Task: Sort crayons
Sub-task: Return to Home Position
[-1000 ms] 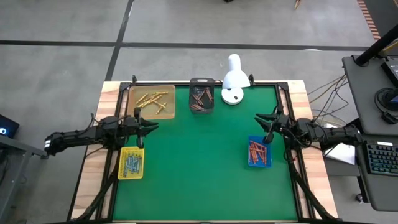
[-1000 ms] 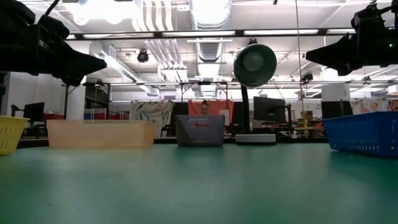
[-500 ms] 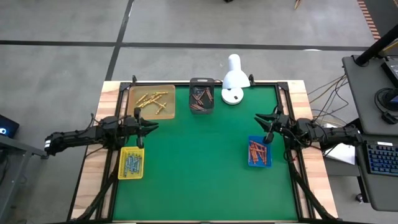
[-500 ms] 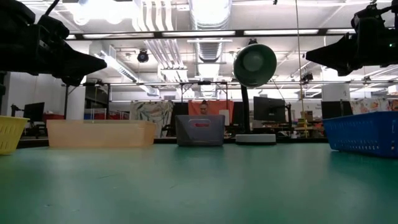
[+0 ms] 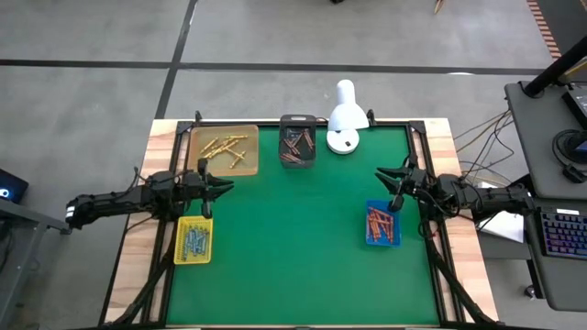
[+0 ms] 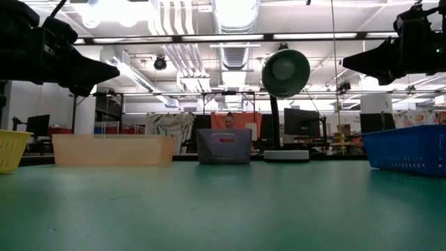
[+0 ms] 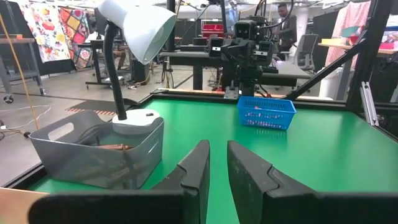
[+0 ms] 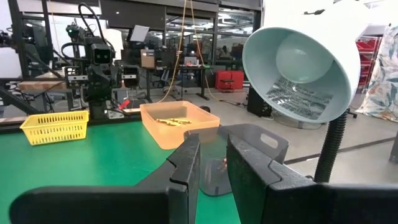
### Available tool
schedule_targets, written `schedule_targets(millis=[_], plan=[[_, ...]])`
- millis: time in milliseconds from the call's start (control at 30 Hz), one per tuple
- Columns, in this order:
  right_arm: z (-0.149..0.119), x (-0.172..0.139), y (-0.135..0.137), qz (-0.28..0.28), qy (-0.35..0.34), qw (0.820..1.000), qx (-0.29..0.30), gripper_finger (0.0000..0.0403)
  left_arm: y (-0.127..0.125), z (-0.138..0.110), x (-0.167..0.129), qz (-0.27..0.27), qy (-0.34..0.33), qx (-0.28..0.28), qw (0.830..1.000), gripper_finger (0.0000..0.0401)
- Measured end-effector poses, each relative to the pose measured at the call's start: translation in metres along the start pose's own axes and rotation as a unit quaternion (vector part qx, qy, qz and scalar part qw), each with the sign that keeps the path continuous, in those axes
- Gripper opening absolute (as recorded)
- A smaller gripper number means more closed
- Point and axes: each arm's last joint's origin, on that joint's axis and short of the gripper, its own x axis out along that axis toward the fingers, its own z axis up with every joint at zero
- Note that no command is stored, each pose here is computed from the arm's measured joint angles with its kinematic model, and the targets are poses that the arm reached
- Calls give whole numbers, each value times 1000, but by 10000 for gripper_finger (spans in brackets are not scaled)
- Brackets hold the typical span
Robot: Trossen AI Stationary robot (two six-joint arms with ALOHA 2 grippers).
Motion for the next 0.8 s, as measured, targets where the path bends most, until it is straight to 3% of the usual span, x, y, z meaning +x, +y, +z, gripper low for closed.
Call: schedule_targets(millis=[800], plan=[[0,0,0,0,0,1000,0,68,0,6,-1,0,-8,0,1000,39]])
